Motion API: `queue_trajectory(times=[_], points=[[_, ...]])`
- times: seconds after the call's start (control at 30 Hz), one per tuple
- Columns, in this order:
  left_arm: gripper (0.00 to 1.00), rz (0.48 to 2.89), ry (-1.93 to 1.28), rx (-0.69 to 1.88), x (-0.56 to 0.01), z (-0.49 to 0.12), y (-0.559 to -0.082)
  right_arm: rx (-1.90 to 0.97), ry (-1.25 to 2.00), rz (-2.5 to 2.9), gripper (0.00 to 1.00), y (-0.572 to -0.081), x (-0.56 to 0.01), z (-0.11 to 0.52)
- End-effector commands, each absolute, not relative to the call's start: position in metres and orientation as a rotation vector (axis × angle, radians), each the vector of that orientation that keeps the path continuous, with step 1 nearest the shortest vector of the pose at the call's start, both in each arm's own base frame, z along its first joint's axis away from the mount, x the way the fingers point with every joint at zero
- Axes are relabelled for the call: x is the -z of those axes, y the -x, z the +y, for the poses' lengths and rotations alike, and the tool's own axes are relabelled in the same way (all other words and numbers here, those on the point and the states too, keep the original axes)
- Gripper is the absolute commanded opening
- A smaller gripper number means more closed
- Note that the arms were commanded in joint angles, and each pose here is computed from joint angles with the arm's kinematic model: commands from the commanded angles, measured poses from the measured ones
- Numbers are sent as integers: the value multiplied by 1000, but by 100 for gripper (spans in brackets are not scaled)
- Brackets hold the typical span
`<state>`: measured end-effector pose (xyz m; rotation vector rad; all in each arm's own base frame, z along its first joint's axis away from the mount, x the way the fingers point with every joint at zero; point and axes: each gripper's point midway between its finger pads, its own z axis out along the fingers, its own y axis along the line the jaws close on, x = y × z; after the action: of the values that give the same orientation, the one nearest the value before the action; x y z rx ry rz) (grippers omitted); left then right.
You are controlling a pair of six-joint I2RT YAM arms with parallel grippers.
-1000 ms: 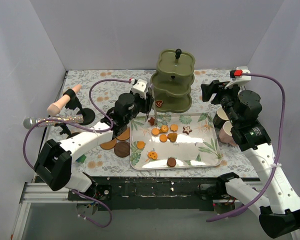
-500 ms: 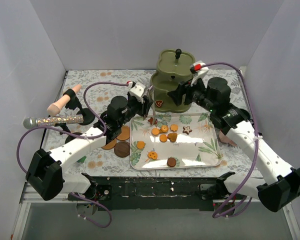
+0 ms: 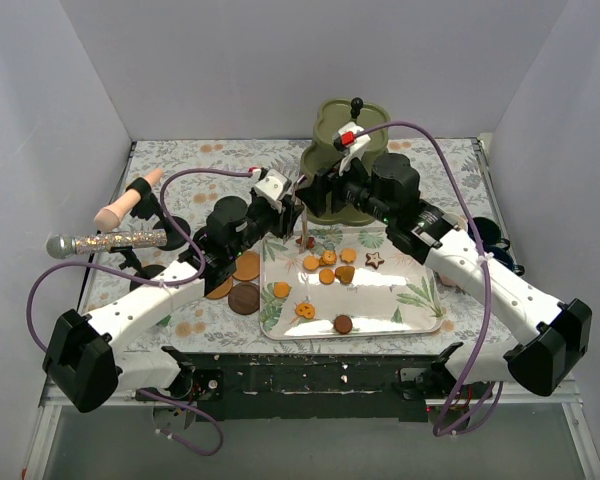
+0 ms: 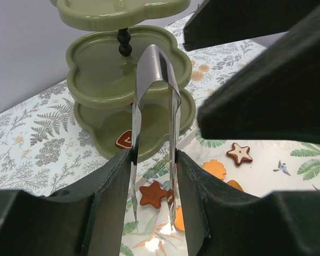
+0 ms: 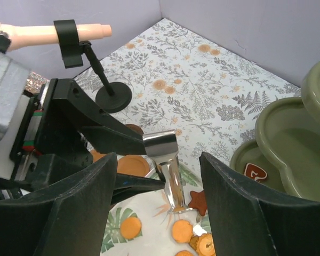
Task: Serve the afternoon tea
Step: Adjust the clamp.
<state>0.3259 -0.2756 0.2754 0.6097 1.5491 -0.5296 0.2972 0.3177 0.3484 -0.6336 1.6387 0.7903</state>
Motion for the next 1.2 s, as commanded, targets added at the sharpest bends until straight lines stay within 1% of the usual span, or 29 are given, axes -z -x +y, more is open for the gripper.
queue_trajectory(times=[0.0,0.17,0.3,0.43,0.5,0.67,0.73,0.83,0.9,1.03,1.17], points=[[38,1494,-608,535,-292,-270,-320,-764,617,1532,71,-309,-381,325],[37,1490,-611,540,-293,-271,-318,-751,643,1519,70,-315,-381,334],[37,1484,-609,539,-295,-270,-318,-754,668,1523,65,-316,-376,341],[38,1483,-608,543,-296,-271,-318,-756,674,1531,58,-316,-371,343],[37,1482,-607,545,-296,-271,-318,-757,677,1534,53,-316,-368,344],[39,1482,-607,548,-296,-272,-318,-765,678,1534,31,-316,-366,345],[43,1485,-607,548,-295,-272,-318,-770,679,1526,21,-315,-368,346],[54,1497,-610,540,-292,-272,-321,-778,683,1520,7,-314,-369,347],[61,1501,-614,532,-291,-272,-321,-787,687,1513,1,-312,-372,348],[74,1514,-609,508,-288,-271,-326,-800,695,1506,1,-309,-373,348],[82,1509,-603,501,-290,-270,-327,-813,708,1500,1,-306,-374,349]])
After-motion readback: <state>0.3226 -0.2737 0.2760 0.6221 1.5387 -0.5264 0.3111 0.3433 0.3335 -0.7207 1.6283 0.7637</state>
